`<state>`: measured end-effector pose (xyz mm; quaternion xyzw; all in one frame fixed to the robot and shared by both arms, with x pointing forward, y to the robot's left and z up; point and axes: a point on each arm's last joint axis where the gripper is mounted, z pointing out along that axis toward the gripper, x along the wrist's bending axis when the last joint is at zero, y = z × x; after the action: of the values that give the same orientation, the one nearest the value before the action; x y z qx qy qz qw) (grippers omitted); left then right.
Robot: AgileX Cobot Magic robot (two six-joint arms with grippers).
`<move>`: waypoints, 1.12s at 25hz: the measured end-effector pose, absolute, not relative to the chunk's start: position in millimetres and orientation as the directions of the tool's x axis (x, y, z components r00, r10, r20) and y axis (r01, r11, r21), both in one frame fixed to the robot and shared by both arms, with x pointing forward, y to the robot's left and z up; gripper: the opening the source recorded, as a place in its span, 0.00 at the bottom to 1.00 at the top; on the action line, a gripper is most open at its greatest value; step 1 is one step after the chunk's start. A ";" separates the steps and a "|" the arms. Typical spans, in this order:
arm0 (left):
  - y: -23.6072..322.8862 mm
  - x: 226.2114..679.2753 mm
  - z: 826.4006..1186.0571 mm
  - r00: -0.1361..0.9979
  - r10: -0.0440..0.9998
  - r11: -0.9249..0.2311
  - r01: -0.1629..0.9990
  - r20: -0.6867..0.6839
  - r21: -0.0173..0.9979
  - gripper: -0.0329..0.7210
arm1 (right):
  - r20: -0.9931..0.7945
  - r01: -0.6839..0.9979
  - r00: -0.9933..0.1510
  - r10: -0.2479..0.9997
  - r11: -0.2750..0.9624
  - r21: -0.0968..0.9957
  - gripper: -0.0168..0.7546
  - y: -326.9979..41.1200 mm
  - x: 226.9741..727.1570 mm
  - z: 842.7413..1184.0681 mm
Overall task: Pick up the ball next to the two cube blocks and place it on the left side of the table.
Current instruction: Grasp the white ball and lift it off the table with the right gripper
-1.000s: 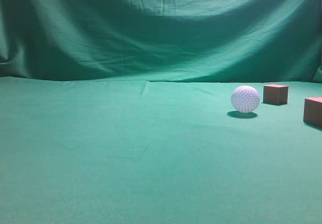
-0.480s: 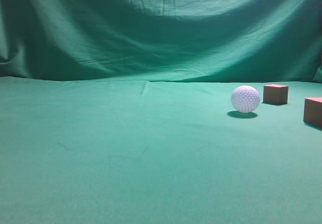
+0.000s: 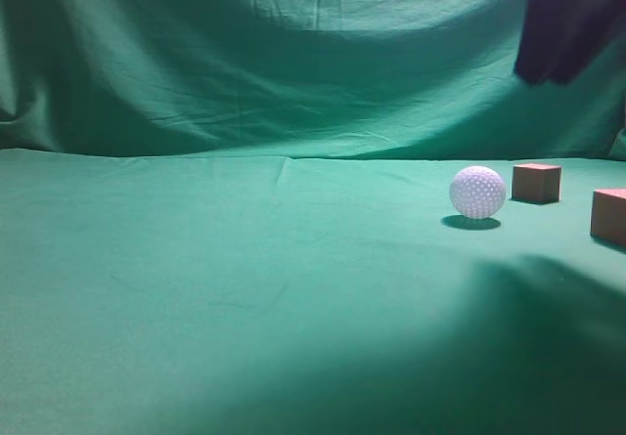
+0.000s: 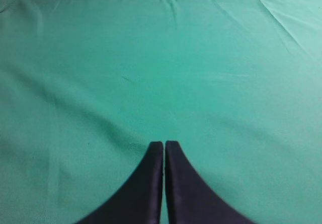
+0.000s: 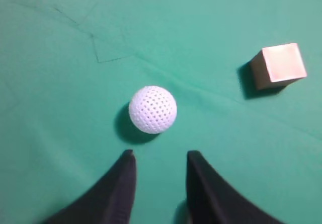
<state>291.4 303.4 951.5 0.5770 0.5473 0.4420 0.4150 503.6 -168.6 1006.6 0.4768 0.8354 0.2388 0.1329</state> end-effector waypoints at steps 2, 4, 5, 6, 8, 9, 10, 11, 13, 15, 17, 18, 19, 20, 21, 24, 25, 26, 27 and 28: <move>303.4 291.4 951.5 0.010 0.998 -0.057 0.265 0.056 0.963 0.04 | 0.015 0.742 -0.514 0.858 0.435 0.511 0.47 -162.3 509.1 997.3; 303.4 291.4 951.5 0.010 0.998 -0.057 0.265 0.056 0.963 0.04 | 0.023 0.748 -0.517 0.856 0.438 0.498 0.63 -156.2 514.9 990.3; 303.4 291.4 951.5 0.010 0.998 -0.057 0.265 0.056 0.963 0.04 | 0.033 0.757 -0.511 0.859 0.432 0.491 0.70 -153.8 518.8 986.9; 303.4 291.4 951.5 0.010 0.998 -0.057 0.265 0.056 0.963 0.04 | 0.042 0.763 -0.507 0.861 0.426 0.486 0.74 -151.1 523.0 983.7; 303.4 291.4 951.5 0.010 0.998 -0.057 0.265 0.056 0.963 0.04 | 0.050 0.774 -0.502 0.863 0.422 0.472 0.74 -146.6 531.2 977.0; 303.4 291.4 951.5 0.010 0.998 -0.057 0.265 0.056 0.963 0.04 | 0.052 0.776 -0.501 0.864 0.422 0.469 0.74 -144.6 535.1 974.6; 303.4 291.4 951.5 0.010 0.998 -0.057 0.265 0.056 0.963 0.04 | 0.054 0.777 -0.500 0.864 0.421 0.468 0.74 -142.4 539.5 973.0; 303.4 291.4 951.5 0.010 0.998 -0.057 0.265 0.056 0.963 0.04 | 0.054 0.781 -0.500 0.865 0.423 0.459 0.74 -139.9 544.5 968.7; 303.4 291.4 951.5 0.010 0.998 -0.057 0.265 0.056 0.963 0.04 | 0.056 0.788 -0.499 0.865 0.426 0.444 0.74 -136.5 551.3 960.8; 303.4 291.4 951.5 0.010 0.998 -0.057 0.265 0.056 0.963 0.04 | 0.057 0.796 -0.498 0.865 0.430 0.427 0.74 -134.0 556.4 952.7; 303.4 291.4 951.5 0.010 0.998 -0.057 0.265 0.056 0.963 0.04 | 0.058 0.802 -0.497 0.866 0.433 0.411 0.74 -132.2 560.0 945.3; 303.4 291.4 951.5 0.010 0.998 -0.057 0.265 0.056 0.963 0.04 | 0.059 0.806 -0.497 0.866 0.435 0.403 0.74 -131.5 561.4 941.8; 303.4 291.4 951.5 0.010 0.998 -0.057 0.265 0.056 0.963 0.04 | 0.059 0.808 -0.496 0.866 0.436 0.396 0.74 -131.1 562.1 939.0; 303.4 291.4 951.5 0.010 0.998 -0.057 0.265 0.056 0.963 0.04 | 0.060 0.810 -0.496 0.866 0.437 0.392 0.69 -130.9 562.6 937.2; 303.4 291.4 951.5 0.010 0.998 -0.057 0.265 0.056 0.963 0.04 | 0.058 0.810 -0.497 0.866 0.439 0.387 0.65 -130.9 562.8 935.4; 303.4 291.4 951.5 0.010 0.998 -0.057 0.265 0.056 0.963 0.04 | 0.046 0.805 -0.507 0.861 0.453 0.384 0.44 -131.3 563.4 933.8; 303.4 291.4 951.5 0.010 0.998 -0.057 0.265 0.056 0.963 0.04 | 0.042 0.801 -0.510 0.859 0.457 0.388 0.41 -131.1 564.4 934.9; 303.4 291.4 951.5 0.010 0.998 -0.057 0.265 0.056 0.963 0.04 | 0.038 0.798 -0.513 0.858 0.460 0.390 0.43 -130.7 565.6 936.6; 303.4 291.4 951.5 0.010 0.998 -0.057 0.265 0.056 0.963 0.04 | 0.035 0.794 -0.516 0.856 0.462 0.395 0.43 -129.8 567.6 939.6; 303.4 291.4 951.5 0.010 0.998 -0.057 0.265 0.056 0.963 0.04 | 0.035 0.792 -0.518 0.855 0.463 0.398 0.43 -128.7 569.7 943.1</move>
<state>291.4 303.4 951.5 0.5770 0.5473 0.4420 0.4150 569.7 -128.7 943.1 0.4838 0.8511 0.1856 0.0847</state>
